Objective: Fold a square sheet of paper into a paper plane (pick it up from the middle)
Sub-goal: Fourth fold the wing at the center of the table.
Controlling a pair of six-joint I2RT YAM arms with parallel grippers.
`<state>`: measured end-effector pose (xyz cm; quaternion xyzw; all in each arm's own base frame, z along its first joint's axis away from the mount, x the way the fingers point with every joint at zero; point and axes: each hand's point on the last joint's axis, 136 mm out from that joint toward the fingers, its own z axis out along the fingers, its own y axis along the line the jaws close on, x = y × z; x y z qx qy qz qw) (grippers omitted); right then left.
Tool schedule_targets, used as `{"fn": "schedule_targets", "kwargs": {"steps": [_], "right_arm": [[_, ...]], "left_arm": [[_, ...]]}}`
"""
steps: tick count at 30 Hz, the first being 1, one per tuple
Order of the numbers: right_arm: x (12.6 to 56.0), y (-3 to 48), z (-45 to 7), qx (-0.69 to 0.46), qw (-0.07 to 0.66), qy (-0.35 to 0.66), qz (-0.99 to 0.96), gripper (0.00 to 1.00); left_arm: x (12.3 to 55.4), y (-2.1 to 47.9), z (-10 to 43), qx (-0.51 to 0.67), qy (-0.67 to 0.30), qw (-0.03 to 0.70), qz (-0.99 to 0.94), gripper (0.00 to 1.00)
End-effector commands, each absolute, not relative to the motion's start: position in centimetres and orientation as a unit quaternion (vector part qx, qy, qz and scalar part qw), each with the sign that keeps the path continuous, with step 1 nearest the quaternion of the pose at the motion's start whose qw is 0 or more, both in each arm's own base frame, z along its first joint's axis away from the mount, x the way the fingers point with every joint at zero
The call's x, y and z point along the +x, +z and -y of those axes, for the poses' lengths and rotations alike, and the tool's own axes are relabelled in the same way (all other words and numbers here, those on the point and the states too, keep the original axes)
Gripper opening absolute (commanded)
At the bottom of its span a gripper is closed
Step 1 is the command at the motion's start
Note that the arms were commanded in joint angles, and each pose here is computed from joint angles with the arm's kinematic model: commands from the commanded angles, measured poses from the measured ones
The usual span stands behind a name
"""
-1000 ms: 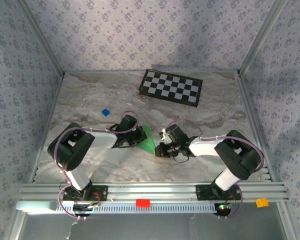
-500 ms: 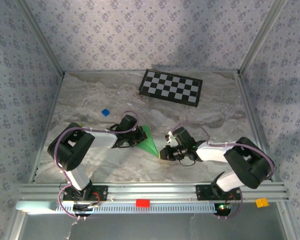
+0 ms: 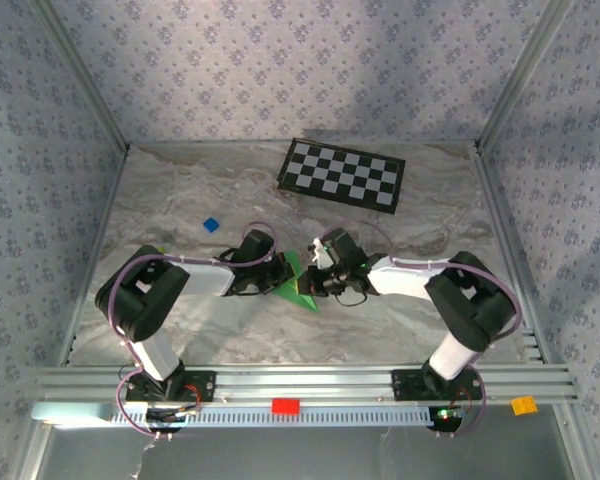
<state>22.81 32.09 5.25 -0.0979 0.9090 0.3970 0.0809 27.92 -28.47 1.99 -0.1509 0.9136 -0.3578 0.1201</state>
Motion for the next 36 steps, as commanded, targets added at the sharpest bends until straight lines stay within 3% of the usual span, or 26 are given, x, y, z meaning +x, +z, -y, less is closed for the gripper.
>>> {"fn": "schedule_targets", "kwargs": {"steps": [1, 20, 29, 36], "right_arm": [[23.0, 4.4, -32.2, -0.091, 0.067, 0.376, -0.920, 0.09], [21.2, -1.0, -28.6, -0.021, 0.011, 0.339, -0.941, 0.07], [20.5, -2.0, -27.6, -0.005, 0.006, 0.324, -0.946, 0.04], [20.6, -2.2, -27.6, 0.000, 0.004, 0.321, -0.947, 0.02]], "left_arm": [[26.8, -0.6, 26.8, -0.166, -0.311, 0.097, -0.931, 0.00], [27.2, 0.1, 27.0, -0.154, -0.313, 0.104, -0.931, 0.00], [29.1, 4.6, 28.3, -0.117, -0.351, 0.144, -0.918, 0.04], [27.5, 6.4, 29.3, -0.080, -0.367, 0.145, -0.915, 0.03]]}}
